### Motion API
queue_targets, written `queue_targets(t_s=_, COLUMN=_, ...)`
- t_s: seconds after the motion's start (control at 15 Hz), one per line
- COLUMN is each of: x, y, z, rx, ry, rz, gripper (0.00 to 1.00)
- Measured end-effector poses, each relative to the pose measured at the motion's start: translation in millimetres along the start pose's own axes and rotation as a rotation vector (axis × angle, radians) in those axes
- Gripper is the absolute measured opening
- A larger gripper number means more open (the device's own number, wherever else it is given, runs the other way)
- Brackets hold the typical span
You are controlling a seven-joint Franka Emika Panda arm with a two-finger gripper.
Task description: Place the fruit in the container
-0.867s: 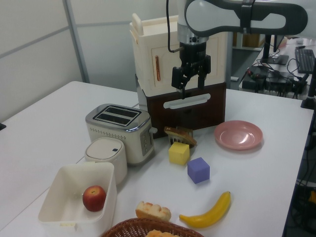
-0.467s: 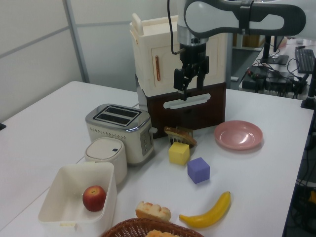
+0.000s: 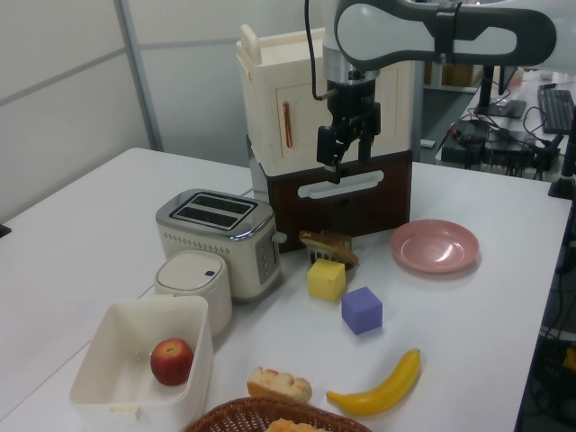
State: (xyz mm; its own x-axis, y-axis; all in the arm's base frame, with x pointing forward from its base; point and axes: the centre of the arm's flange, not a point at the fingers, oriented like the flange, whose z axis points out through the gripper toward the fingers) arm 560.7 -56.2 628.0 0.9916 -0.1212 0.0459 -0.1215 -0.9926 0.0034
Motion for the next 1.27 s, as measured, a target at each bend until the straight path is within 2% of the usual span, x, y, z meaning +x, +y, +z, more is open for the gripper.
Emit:
queue_targets(t_s=1.13, x=-2, y=-2, z=17, rx=-0.001, ry=-0.036, rz=-0.005, gripper=1.00)
queue_targets(t_s=1.27, x=-3, y=-3, z=23, rx=-0.001, ry=-0.050, rz=0.020, gripper=1.00)
